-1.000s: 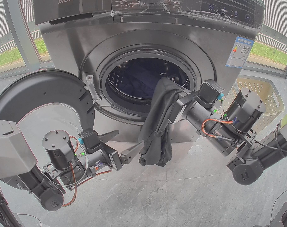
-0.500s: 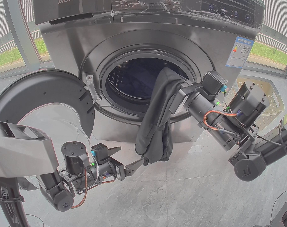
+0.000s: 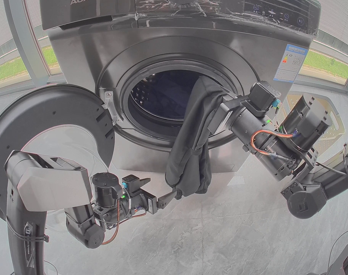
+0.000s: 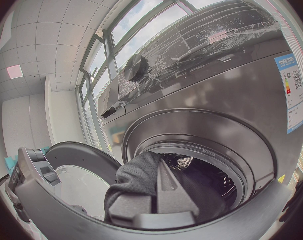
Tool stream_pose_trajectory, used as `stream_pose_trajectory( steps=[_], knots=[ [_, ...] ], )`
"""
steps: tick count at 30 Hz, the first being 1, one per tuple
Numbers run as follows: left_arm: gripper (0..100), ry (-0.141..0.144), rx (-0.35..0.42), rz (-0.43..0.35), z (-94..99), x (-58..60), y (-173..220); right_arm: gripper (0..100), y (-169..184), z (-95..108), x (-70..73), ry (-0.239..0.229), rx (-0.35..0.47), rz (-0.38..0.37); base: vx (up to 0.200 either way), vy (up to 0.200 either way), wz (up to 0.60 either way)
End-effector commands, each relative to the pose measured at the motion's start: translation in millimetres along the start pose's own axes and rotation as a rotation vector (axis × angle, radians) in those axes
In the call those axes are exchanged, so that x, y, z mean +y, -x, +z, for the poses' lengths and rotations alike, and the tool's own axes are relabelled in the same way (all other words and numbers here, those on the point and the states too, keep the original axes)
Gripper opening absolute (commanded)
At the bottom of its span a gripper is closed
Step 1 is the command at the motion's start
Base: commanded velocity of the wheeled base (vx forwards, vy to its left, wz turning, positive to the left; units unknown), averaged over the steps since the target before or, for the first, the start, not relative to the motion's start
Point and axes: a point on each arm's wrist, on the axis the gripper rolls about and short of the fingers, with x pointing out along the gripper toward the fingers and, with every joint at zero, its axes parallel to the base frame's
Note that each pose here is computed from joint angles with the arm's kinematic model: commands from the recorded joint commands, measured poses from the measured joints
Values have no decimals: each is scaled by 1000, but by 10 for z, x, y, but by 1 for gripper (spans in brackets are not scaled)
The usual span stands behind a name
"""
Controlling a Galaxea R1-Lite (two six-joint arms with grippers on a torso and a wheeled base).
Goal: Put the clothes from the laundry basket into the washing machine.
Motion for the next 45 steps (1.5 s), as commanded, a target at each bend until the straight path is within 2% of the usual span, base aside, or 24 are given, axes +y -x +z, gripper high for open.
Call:
stream_pose_trajectory(
  steps=[1,6,17,27,34,40,45],
  knots=[
    [100,0,-17,23,-123,134,-235,0,13,-12,10,-2,7,3,0,0,0],
    [100,-4,-69,35,-110,229,-426,0,20,-20,9,-2,10,3,0,0,0],
    [100,-10,-93,28,-150,266,-564,0,29,-35,50,-6,15,14,0,0,0],
    [100,-9,-53,15,-207,206,-486,0,18,-59,19,-2,19,5,0,0,0],
    [100,-14,-53,-12,-126,87,-408,0,-1,-101,-13,2,26,-3,0,0,0],
    [100,-15,-55,-31,-150,27,-460,0,-1,-103,-8,1,28,-2,0,0,0],
    [100,-20,-81,-15,-180,95,-589,0,10,-107,-8,1,31,-2,0,0,0]
  ],
)
